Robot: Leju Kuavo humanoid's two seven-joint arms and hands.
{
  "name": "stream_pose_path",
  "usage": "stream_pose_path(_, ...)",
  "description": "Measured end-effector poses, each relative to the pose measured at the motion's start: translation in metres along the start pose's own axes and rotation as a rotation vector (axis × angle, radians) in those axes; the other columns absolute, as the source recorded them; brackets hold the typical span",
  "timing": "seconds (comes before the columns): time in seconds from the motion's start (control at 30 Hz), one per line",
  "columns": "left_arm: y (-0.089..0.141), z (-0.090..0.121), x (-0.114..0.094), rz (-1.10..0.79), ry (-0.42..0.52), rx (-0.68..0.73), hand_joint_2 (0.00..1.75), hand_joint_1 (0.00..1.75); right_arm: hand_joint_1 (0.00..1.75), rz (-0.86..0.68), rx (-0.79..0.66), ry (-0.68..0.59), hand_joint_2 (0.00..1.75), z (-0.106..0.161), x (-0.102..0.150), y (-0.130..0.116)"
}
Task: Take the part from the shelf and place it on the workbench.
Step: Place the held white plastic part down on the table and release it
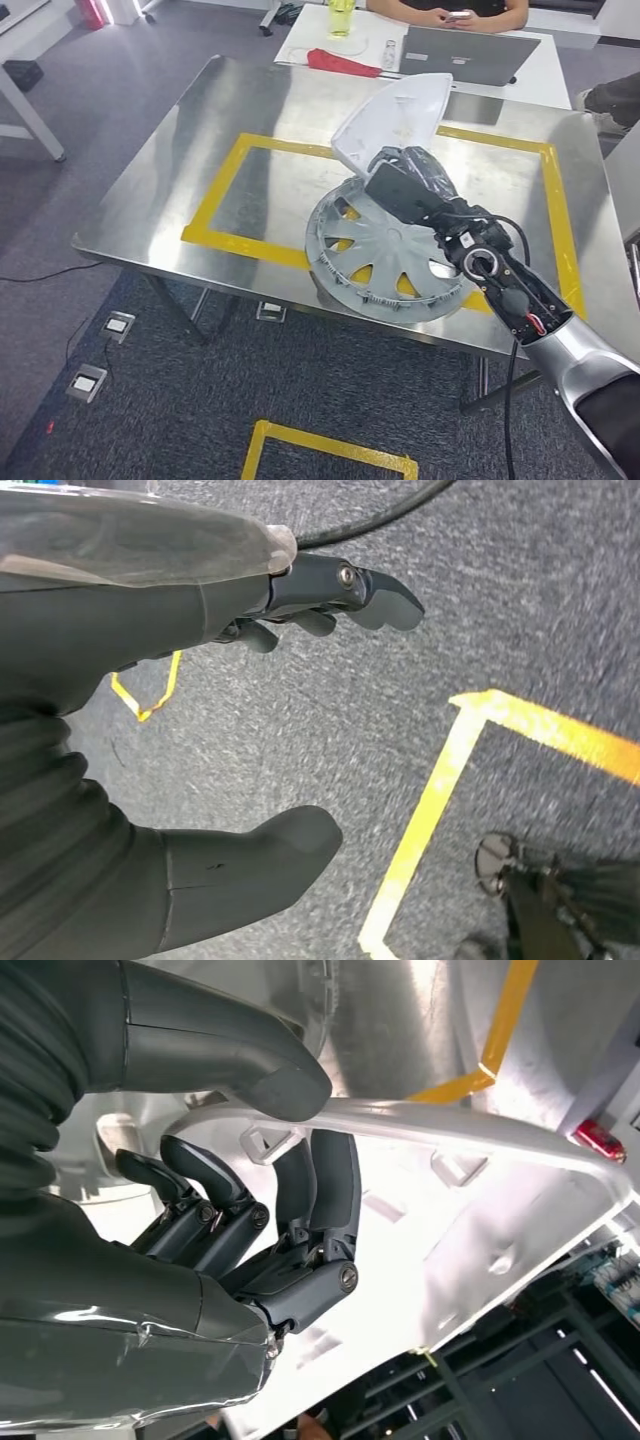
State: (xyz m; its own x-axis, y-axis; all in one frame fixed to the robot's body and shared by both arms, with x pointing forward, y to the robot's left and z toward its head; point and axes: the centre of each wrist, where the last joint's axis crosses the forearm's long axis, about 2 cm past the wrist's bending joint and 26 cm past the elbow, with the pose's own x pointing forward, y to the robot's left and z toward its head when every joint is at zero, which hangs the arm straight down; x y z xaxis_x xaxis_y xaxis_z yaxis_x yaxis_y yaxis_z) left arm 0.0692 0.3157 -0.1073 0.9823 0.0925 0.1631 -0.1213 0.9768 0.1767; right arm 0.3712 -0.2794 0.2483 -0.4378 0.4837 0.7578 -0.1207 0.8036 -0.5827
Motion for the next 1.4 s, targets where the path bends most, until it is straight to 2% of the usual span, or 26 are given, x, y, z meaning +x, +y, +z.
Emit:
stream_pose_path(0.67,-0.002,0.000,-0.001,0.006,-0.005,-0.001,1.75,0.00,1.75,0.123,0.048,0.089,1.75,-0.024,-0.017,-0.004)
stream_pose_path(1.37,-0.003,0.000,-0.001,0.010,-0.005,-0.004,1.75,0.00,1.75,0.163,0.073,0.162,1.75,-0.045,-0.030,-0.005)
stream_pose_path(1.4,-0.003,0.000,-0.002,0.009,-0.005,-0.005,1.75,0.00,1.31,0.163,0.077,0.162,1.31,-0.046,-0.030,-0.003)
